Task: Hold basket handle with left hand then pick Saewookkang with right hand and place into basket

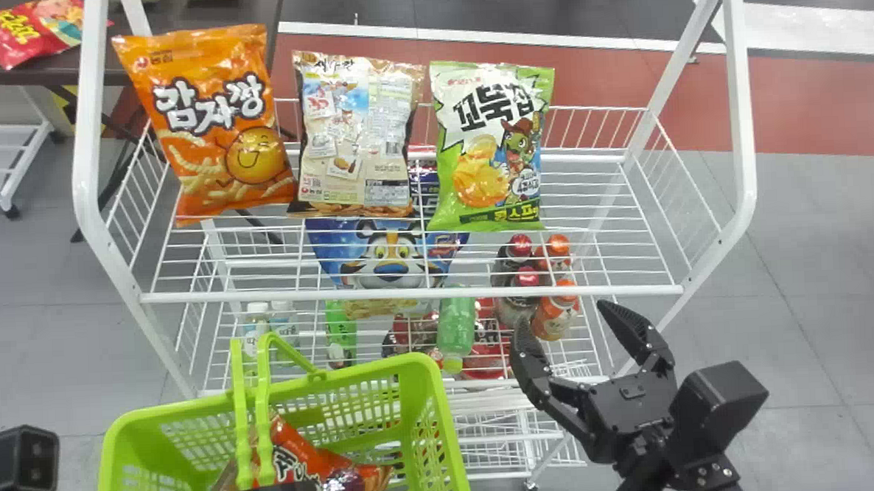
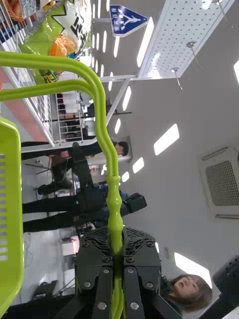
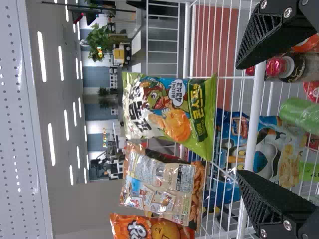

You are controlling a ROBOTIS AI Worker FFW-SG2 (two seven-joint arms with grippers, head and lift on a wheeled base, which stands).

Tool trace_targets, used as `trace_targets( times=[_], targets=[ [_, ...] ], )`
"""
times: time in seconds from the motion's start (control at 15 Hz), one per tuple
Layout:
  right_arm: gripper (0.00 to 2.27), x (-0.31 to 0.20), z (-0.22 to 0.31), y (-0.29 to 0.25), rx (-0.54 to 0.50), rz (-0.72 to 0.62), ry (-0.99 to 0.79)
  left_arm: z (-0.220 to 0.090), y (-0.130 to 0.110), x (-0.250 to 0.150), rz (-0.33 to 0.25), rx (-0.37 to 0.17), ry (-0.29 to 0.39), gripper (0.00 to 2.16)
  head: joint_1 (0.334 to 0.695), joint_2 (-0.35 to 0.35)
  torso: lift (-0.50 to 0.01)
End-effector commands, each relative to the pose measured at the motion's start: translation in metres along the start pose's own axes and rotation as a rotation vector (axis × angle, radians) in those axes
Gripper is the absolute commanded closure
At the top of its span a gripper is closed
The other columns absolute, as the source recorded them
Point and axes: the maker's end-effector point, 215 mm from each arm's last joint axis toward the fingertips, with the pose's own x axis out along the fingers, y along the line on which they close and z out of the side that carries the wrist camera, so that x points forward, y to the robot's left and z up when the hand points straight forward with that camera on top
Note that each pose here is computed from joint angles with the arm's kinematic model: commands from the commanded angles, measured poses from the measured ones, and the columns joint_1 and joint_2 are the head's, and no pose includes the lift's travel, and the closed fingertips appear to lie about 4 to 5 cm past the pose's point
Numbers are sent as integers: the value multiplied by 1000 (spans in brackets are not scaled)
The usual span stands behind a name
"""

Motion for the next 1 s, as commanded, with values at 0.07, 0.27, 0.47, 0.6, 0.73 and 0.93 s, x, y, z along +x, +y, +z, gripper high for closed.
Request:
trace_targets(
  times=[0.07, 0.27, 0.47, 0.6, 0.73, 0.93],
  targets=[
    [46, -3, 0, -7, 7, -2, -6, -4, 0, -1, 2, -34, 0, 2152, 695, -178, -19],
    [46, -3, 1, -6, 17, 5, -13, -3, 0, -1, 1, -34, -2, 2152, 695, -188, -19],
    [46, -4, 1, -7, 21, 3, -21, -3, 1, -2, 2, -34, -5, 2148, 695, -187, -19],
    [46, -4, 1, -7, 24, 2, -19, -2, 0, -2, -1, -33, -5, 2152, 695, -187, -19],
    [46, -4, 0, -7, 26, 3, -19, -2, 0, -2, -1, -33, -5, 2152, 695, -188, -19],
    [43, -4, 1, -6, 33, 3, -22, -3, 0, -2, 1, -34, -5, 2152, 695, -187, -19]
  ],
)
